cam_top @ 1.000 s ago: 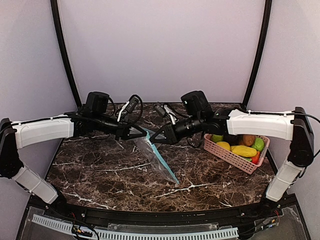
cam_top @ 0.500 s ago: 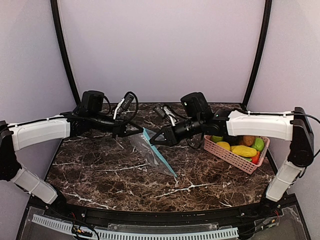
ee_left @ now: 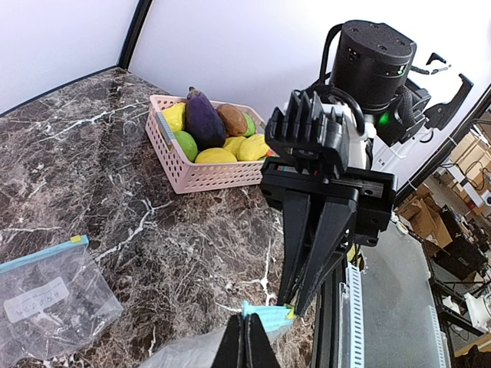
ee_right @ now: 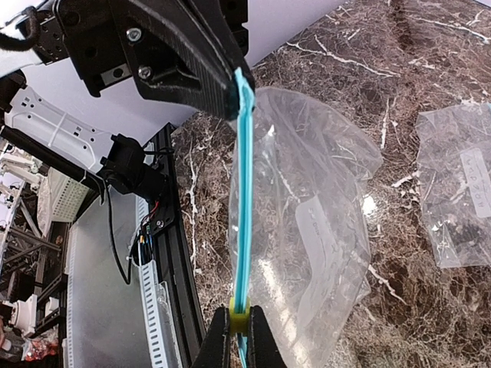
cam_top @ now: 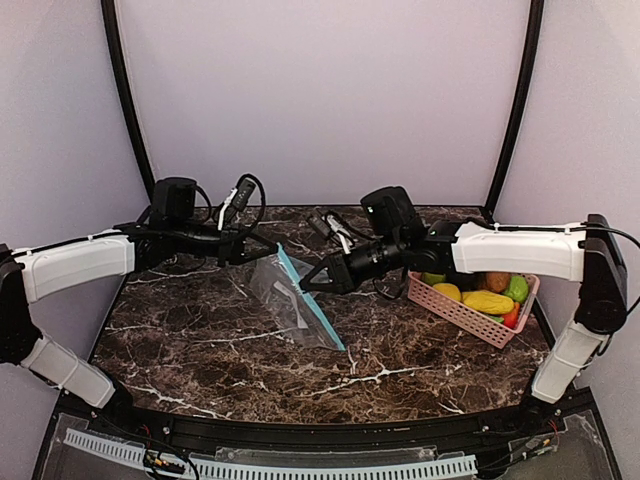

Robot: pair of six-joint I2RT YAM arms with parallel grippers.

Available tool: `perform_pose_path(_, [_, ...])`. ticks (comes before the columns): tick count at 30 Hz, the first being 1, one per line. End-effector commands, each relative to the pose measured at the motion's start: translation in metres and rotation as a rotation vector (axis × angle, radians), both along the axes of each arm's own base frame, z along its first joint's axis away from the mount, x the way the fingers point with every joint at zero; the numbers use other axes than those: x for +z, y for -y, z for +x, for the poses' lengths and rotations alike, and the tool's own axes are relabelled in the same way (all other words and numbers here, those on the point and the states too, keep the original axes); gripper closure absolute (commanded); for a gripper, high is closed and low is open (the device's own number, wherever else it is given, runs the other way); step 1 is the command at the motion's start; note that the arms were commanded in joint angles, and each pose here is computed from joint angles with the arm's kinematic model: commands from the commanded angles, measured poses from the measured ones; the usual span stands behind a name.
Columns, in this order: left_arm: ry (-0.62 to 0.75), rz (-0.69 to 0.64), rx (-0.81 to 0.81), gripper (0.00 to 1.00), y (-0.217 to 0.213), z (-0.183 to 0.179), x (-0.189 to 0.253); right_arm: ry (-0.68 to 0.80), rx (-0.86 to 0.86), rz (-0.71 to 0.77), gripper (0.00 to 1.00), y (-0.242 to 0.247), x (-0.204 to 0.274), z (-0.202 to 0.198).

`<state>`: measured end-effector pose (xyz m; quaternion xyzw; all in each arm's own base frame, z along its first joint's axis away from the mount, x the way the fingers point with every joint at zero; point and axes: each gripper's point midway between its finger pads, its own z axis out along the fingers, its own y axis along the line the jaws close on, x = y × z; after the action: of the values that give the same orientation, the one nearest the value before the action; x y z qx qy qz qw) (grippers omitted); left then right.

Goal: Place the food in the zip-top bag and seal the zipper
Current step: Unzip the zipper from the zipper food storage bag.

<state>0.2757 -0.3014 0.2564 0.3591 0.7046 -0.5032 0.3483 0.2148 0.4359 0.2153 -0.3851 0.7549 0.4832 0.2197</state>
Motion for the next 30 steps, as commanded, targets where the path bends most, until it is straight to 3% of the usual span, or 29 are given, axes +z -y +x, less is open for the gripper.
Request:
perform_pose_path(1, [0.068, -0.044, 0.036, 0.99, -0.010, 0.005, 0.021, -0.053, 0.019, -0.054, 1.00, 0.002, -0.024, -0.012])
perform_pose_path(30, [0.138, -0.053, 0.178, 0.99, -0.049, 0.029, 0.040, -0.106, 0.016, -0.109, 1.00, 0.013, -0.048, -0.024])
